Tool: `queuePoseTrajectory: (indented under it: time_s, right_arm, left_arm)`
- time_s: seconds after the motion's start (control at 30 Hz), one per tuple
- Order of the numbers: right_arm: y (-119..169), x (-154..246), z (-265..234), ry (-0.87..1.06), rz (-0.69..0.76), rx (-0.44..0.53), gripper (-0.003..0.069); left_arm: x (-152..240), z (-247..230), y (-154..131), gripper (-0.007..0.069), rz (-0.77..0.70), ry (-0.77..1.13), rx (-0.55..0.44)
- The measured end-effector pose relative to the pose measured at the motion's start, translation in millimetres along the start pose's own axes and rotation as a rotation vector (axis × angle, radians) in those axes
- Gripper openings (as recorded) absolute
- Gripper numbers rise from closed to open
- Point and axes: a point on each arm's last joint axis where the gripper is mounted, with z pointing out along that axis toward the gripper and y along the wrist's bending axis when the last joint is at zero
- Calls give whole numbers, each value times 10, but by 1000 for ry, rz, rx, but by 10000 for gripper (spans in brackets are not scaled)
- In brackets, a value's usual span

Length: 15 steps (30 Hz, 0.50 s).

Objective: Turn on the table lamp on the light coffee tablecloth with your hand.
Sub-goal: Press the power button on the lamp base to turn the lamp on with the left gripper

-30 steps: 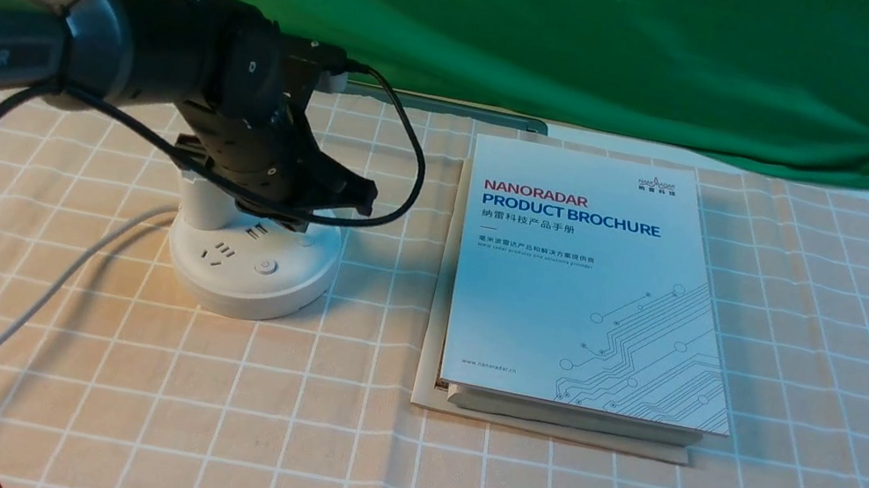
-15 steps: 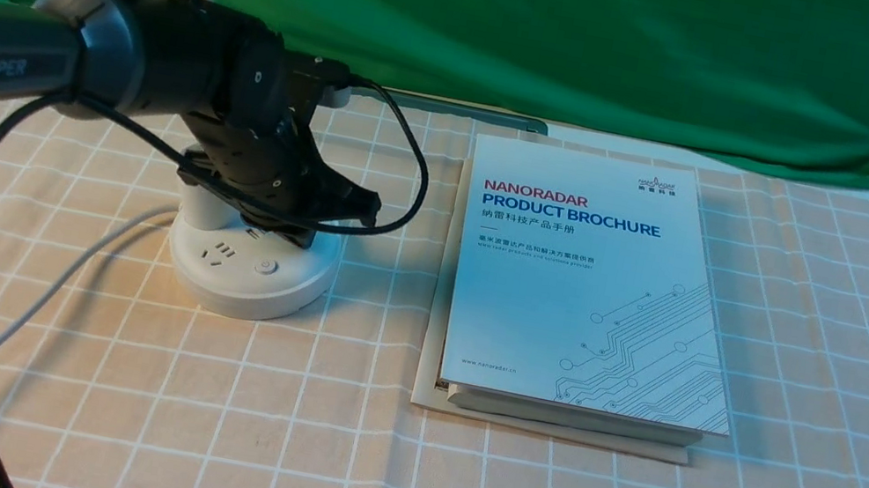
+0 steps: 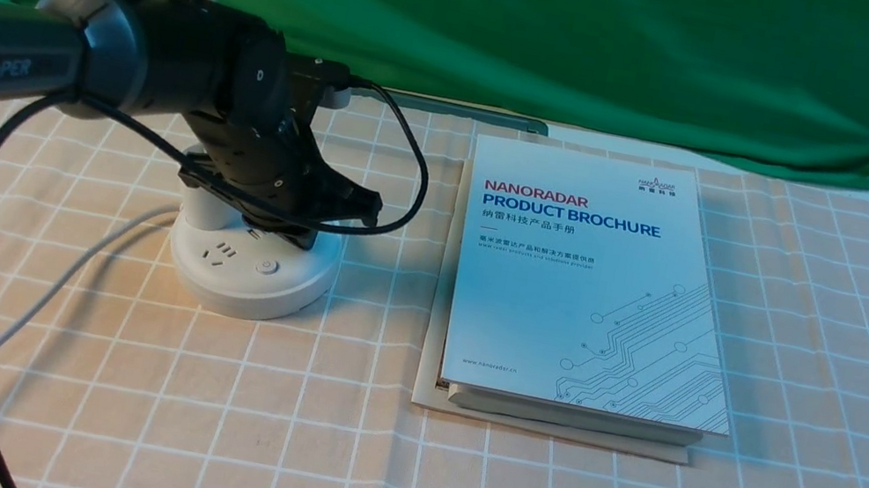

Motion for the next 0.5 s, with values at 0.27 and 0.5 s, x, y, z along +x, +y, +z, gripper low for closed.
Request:
queuePoseTrajectory:
  time_s: [0.27, 0.5]
  right_arm:
    - [0, 0, 0, 0, 0, 0, 240]
    - [0, 0, 0, 0, 0, 0, 239]
  left_arm:
    - [-18, -116, -9, 1, 0, -48, 8]
    - [-57, -104, -9, 1, 3, -97, 10]
